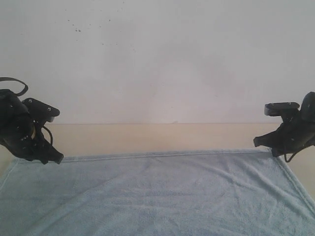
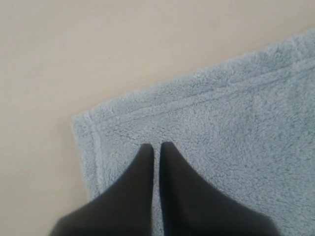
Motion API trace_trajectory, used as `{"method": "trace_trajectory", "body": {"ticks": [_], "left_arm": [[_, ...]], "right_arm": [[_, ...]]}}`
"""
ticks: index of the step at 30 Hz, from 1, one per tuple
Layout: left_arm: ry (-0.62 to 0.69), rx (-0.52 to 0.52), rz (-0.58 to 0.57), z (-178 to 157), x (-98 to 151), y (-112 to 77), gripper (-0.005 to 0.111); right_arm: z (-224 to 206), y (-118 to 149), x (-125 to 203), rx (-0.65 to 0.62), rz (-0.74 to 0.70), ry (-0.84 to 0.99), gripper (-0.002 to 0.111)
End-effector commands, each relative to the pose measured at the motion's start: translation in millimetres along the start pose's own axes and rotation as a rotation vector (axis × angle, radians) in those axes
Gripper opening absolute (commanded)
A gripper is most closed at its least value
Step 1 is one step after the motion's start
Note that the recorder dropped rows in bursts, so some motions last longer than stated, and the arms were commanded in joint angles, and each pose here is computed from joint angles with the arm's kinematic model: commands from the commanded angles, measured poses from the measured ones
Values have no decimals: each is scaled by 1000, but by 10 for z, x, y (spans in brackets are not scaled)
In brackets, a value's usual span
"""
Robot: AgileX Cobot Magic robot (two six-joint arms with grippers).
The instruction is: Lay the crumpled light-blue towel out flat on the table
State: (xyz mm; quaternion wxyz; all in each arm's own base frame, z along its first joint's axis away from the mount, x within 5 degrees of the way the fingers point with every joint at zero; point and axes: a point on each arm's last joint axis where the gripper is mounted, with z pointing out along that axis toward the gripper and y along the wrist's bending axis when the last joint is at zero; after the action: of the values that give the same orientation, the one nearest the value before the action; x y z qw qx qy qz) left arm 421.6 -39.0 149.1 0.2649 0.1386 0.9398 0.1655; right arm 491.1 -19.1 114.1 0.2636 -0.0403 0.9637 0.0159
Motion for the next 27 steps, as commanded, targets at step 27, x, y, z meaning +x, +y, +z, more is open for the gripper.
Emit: {"method": "trace_trajectory", "body": {"ticks": [27], "left_arm": [[-211,-17,-151,-683,-292,288,4]], "right_arm": [[-1074,-235,-532,115,6,-308,1]]}}
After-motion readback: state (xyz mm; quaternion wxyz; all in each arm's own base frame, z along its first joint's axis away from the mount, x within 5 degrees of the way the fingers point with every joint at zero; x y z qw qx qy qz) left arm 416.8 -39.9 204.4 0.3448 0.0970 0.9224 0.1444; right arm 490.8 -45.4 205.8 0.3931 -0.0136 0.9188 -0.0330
